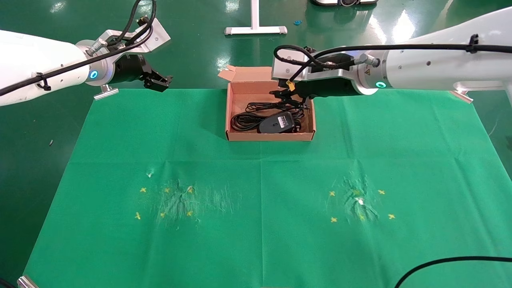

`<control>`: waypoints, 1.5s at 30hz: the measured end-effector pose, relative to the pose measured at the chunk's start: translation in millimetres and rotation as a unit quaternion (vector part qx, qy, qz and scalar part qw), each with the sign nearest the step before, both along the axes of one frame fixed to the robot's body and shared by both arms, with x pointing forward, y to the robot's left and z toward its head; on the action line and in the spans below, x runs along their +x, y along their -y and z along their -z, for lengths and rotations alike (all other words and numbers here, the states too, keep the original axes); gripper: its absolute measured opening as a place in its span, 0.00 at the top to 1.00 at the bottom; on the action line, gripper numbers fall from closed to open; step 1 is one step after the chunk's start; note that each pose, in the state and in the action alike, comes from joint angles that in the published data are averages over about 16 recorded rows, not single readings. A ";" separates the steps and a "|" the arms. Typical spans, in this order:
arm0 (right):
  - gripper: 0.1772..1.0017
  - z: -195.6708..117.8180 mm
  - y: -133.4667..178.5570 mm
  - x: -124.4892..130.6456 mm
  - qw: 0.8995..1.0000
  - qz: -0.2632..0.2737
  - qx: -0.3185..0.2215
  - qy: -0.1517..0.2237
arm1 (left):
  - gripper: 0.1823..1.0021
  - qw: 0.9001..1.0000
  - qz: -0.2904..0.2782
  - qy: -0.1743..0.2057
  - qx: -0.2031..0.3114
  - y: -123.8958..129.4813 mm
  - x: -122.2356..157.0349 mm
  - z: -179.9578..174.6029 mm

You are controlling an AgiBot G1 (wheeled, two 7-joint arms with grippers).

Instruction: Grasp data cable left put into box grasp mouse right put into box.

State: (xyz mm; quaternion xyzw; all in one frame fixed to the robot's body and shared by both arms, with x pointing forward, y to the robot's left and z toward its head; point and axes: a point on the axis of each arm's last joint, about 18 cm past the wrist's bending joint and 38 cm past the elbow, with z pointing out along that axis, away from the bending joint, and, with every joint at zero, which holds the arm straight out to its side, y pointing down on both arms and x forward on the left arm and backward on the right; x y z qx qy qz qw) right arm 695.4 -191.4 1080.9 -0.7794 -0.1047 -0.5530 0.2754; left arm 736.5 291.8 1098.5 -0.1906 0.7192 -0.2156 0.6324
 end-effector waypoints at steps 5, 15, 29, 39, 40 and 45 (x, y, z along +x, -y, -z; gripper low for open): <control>0.62 5.6 3.1 -3.7 1.000 -0.009 0.013 -0.011 | 0.00 1.000 0.000 0.000 0.000 0.0 0.0 0.0; 0.35 31.0 18.2 -21.2 0.994 -0.048 0.072 -0.061 | 0.00 1.000 0.000 0.000 0.000 0.0 0.1 0.0; 0.07 63.8 45.4 -63.2 0.971 -0.117 0.162 -0.132 | 0.00 1.000 0.000 0.000 0.000 0.0 0.1 0.0; 0.01 78.3 65.0 -100.7 0.947 -0.167 0.214 -0.171 | 0.00 1.000 0.004 -0.007 -0.006 -0.3 -0.4 4.3; 0.01 79.4 66.9 -104.7 0.945 -0.172 0.218 -0.174 | 0.00 1.000 0.005 -0.010 -0.009 -0.4 -0.6 6.5; 0.00 83.9 76.5 -125.8 0.932 -0.198 0.239 -0.190 | 0.00 0.999 0.021 -0.035 -0.031 -0.9 -3.3 23.2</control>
